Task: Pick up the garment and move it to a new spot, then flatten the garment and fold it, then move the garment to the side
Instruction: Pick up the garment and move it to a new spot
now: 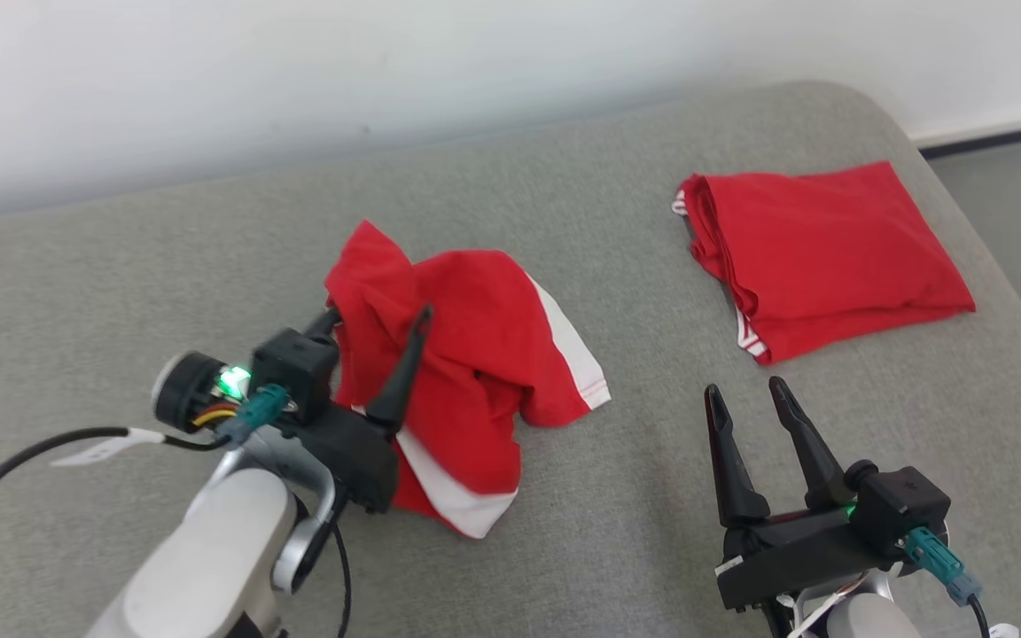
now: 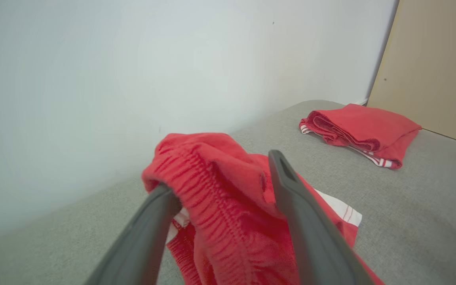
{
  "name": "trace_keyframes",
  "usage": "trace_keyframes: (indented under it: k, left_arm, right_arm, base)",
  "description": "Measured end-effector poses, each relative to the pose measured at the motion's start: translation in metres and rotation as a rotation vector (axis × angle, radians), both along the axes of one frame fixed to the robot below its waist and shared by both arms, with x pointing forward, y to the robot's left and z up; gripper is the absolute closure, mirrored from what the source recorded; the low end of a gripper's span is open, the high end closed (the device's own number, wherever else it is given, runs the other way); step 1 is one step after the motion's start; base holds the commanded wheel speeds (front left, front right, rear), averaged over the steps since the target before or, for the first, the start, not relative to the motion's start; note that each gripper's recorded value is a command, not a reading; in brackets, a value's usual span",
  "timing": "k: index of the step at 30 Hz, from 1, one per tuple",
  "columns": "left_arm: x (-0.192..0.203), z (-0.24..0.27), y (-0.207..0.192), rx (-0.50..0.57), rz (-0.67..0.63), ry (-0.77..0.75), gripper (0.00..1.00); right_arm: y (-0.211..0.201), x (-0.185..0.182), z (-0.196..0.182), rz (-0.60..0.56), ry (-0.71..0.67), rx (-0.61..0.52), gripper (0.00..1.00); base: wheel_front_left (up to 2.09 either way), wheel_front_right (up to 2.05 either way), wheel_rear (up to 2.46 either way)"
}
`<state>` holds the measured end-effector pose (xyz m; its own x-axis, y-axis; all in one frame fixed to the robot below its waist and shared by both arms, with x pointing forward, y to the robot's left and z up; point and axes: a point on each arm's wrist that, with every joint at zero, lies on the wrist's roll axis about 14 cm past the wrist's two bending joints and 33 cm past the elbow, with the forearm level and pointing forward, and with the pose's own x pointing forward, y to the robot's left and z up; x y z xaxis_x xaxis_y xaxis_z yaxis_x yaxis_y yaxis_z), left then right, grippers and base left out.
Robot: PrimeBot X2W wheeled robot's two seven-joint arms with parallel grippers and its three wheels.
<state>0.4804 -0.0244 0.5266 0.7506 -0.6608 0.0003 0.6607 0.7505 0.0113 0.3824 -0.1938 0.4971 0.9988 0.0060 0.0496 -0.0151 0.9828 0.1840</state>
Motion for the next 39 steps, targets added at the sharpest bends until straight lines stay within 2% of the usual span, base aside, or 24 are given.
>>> trace_keyframes:
  k: [7, 14, 26, 30, 39]
  left_arm:
    - [0.005, 0.032, 0.045, 0.006, 0.115, -0.101, 0.0]
    - [-0.013, 0.013, 0.103, 0.06, 0.246, -0.051, 0.0]
    - [-0.058, -0.04, 0.111, 0.027, 0.284, 0.129, 0.0]
    - [-0.063, -0.047, 0.121, 0.021, 0.32, 0.127, 0.0]
    - [-0.065, -0.031, 0.181, 0.024, 0.494, 0.038, 0.0]
  right_arm:
    - [0.009, -0.005, 0.006, 0.023, -0.022, 0.002, 0.0]
    - [0.014, -0.006, 0.011, 0.037, -0.037, 0.002, 0.0]
    - [0.028, -0.001, 0.015, 0.079, -0.053, 0.003, 0.0]
    - [0.025, -0.001, 0.016, 0.07, -0.055, 0.001, 0.0]
    - [0.014, -0.002, 0.021, 0.039, -0.071, -0.011, 0.0]
  base:
    - [0.0, 0.0, 0.0]
    - [0.0, 0.0, 0.0]
    - [0.0, 0.0, 0.0]
    - [0.0, 0.0, 0.0]
    - [0.0, 0.0, 0.0]
